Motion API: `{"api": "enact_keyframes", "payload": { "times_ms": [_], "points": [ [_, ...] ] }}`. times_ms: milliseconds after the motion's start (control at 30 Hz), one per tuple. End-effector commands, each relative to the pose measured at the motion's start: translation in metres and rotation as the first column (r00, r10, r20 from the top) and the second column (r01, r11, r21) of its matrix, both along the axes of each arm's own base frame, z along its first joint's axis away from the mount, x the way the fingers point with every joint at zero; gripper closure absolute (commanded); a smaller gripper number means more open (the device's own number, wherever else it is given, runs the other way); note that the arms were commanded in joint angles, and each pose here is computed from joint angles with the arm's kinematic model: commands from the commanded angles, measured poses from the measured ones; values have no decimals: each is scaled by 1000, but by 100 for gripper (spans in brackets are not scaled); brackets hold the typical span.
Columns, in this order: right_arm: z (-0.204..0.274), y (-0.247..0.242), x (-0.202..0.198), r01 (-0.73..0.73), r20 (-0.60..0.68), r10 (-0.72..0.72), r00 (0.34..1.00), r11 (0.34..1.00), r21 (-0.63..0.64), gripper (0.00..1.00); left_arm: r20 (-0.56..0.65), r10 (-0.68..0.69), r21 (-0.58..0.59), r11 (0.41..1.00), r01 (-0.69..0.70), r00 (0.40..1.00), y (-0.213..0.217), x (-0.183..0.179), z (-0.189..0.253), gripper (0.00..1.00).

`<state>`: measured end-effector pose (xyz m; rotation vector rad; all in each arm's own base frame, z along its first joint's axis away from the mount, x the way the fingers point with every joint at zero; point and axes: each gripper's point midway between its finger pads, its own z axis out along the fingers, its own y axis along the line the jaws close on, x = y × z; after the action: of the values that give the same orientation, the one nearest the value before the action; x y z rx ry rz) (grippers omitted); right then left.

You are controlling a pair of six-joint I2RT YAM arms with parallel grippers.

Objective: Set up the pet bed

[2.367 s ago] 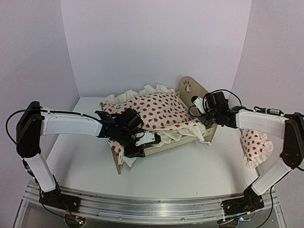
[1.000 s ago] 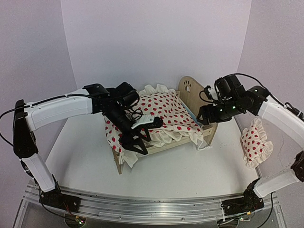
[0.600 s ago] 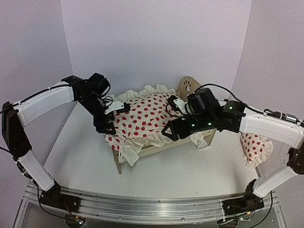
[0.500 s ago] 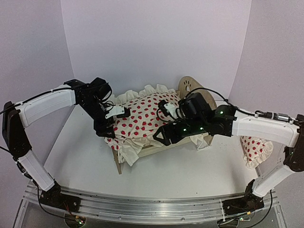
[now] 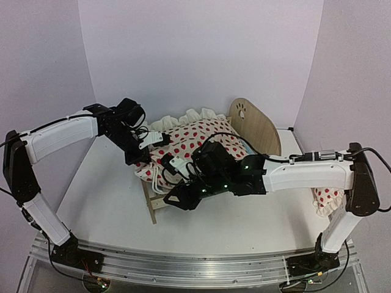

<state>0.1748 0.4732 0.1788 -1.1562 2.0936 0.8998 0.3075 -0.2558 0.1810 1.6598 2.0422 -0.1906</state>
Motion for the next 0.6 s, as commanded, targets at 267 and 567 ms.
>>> {"api": "enact_keyframes", "payload": {
  "times_ms": [267, 567],
  "points": [
    [7, 36, 55, 141, 206, -149, 967, 988, 54, 78, 216, 119, -131, 987, -92, 969, -12, 44, 59, 100],
    [0, 19, 79, 226, 220, -230, 948, 973, 44, 84, 217, 112, -145, 986, -82, 970, -13, 40, 62, 100]
  ]
}}
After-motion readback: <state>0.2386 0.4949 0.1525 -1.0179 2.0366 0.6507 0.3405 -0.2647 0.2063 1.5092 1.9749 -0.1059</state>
